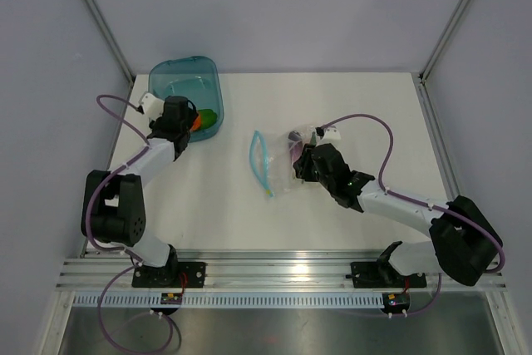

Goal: Open the zip-top bag and remove the fake food
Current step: Place the fake vegetable in the bin.

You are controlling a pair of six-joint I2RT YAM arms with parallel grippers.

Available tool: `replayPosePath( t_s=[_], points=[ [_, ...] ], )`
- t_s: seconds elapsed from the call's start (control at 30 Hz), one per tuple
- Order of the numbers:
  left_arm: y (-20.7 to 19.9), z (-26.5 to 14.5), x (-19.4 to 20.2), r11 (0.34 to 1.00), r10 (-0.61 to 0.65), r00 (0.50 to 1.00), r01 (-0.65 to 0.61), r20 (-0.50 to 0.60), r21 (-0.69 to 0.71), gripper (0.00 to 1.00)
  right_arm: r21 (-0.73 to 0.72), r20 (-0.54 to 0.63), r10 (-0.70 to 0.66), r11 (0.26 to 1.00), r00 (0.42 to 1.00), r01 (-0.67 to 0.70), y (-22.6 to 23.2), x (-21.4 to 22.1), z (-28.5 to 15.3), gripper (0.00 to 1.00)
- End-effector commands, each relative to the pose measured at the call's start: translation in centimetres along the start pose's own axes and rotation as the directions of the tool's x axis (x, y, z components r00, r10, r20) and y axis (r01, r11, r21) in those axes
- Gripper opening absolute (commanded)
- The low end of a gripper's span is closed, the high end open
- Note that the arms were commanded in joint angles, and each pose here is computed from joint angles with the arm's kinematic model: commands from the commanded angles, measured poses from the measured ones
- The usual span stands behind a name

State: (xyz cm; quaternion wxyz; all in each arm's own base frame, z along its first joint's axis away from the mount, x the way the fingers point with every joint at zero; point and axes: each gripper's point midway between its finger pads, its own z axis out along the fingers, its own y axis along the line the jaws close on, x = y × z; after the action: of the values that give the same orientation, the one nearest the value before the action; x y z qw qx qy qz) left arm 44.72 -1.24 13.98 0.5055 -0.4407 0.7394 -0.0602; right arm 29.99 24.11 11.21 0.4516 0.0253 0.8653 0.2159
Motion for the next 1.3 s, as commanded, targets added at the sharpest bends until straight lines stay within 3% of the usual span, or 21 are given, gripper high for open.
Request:
replayPosePath(
  t_s=[0.0,0.03,0.07,0.2,0.3,0.5,0.73,1.03,1.27],
  points=[
    [-2.7,1.1,-3.7,0.996,-0.083,0.991,0.078,0.103,0.054,0.48,-0.02,0.053,0.003,1.0,0.999,-0.002,0.7,-1.4,-0.4,0.43],
    [-2.7,1.2,-3.7,0.996,-0.081,0.992,0.076,0.101,0.056,0.56,-0.023,0.05,0.004,1.0,0.999,-0.003,0.7,-1.3,-0.4,0.43],
    [-2.7,1.3,-4.0,0.995,-0.086,0.991,0.08,0.102,0.058,0.72,-0.022,0.048,0.004,1.0,0.999,-0.003,0.7,-1.3,-0.4,0.42],
    [-2.4,1.4,-4.2,0.996,-0.087,0.992,0.083,0.089,0.044,0.92,-0.025,0.047,0.004,1.0,0.999,-0.002,0.8,-1.2,-0.3,0.42],
    [-2.3,0.8,-4.7,0.995,-0.09,0.991,0.086,0.096,0.044,0.99,-0.025,0.048,0.004,1.0,0.999,-0.003,0.8,-1.3,-0.3,0.42],
    [-2.0,-1.5,-5.6,0.991,-0.136,0.988,0.135,0.078,0.023,0.99,-0.008,0.062,-0.004,1.0,0.998,0.005,0.3,-1.4,-0.4,0.48],
    [-2.1,-5.0,-4.4,0.972,-0.19,0.982,0.186,0.013,0.14,0.99,0.026,0.075,-0.016,1.0,0.997,0.014,-0.3,-1.5,-0.4,0.49],
    [-1.9,-9.0,0.9,0.942,-0.174,0.976,0.203,-0.128,0.268,0.99,0.062,0.096,-0.025,0.998,0.995,0.019,-1.2,-2.0,-0.8,0.49],
    [-4.2,-13.4,8.2,0.899,-0.018,0.967,0.126,-0.253,0.42,0.95,0.089,0.123,-0.026,0.996,0.992,0.015,-1.8,-2.6,-1.3,0.48]
  ],
)
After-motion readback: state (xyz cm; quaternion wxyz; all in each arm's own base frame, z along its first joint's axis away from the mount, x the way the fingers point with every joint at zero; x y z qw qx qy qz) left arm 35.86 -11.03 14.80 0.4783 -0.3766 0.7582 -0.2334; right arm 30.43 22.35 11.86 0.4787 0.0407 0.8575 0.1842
